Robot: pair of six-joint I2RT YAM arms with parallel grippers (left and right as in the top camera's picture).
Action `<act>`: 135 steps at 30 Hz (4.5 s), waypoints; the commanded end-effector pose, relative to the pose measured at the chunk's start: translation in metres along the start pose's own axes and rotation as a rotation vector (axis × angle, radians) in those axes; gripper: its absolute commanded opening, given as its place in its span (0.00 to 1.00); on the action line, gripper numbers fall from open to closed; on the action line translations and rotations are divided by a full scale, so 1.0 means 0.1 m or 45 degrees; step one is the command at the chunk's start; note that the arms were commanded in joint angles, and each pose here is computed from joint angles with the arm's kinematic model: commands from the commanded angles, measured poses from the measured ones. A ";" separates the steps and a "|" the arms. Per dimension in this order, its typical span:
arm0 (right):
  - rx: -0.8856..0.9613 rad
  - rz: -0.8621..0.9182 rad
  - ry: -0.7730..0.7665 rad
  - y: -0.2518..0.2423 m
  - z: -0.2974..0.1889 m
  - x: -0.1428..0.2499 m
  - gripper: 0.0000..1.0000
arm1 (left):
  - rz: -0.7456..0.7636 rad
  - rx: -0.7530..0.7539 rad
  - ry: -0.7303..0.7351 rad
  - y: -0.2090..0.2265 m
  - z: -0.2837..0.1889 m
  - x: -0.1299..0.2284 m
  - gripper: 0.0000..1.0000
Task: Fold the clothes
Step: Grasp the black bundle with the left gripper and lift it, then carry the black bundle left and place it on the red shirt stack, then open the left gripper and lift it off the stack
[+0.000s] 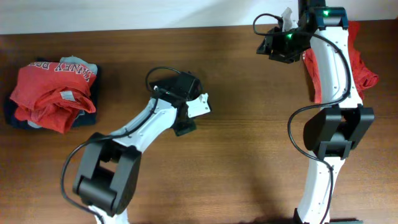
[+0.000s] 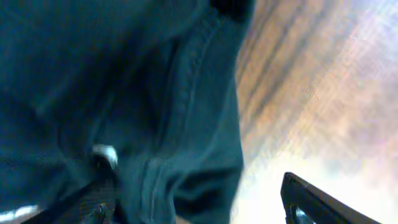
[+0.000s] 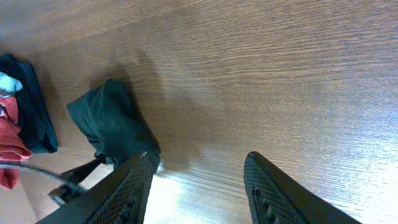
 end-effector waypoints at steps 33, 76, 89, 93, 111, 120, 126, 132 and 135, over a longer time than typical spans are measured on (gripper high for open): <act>0.020 -0.042 -0.060 0.05 -0.12 -0.02 0.52 | -0.009 -0.387 0.234 0.51 0.23 0.09 0.00; 0.027 -0.023 -0.033 0.04 -0.11 0.02 0.52 | 0.210 -0.867 0.562 1.22 -2.05 2.82 0.00; 0.027 -0.015 -0.033 0.04 -0.11 0.02 0.52 | 0.328 -0.820 0.495 1.39 -1.50 3.21 0.00; 0.027 -0.016 -0.034 0.04 -0.11 0.02 0.52 | 0.310 -0.837 0.518 1.46 -1.36 3.34 0.00; 0.000 -0.028 -0.079 0.11 -0.10 -0.03 0.52 | 0.129 -0.549 0.600 1.12 -1.17 3.61 0.00; -0.006 -0.034 -0.091 0.12 -0.10 -0.05 0.52 | 0.024 -0.558 0.624 1.05 -1.22 3.81 0.99; -0.013 -0.050 -0.097 0.16 -0.08 -0.04 0.52 | -0.030 -0.613 0.602 1.05 -1.36 3.77 0.99; -0.023 -0.077 -0.105 0.23 -0.05 -0.02 0.53 | -0.076 -0.653 0.521 0.96 -1.63 3.63 0.99; -0.026 -0.089 -0.100 0.27 -0.03 0.00 0.53 | -0.155 -0.727 0.510 0.93 -1.86 3.57 0.99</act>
Point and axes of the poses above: each gripper's point midway between its finger pads, its own z axis out along the fingers, its own y axis along the line the jaws close on, x = y × z, the point moved 8 cm from there along -z, back along the fingers, and after that the axes turned 14 degrees about z, right-handed, at the moved point
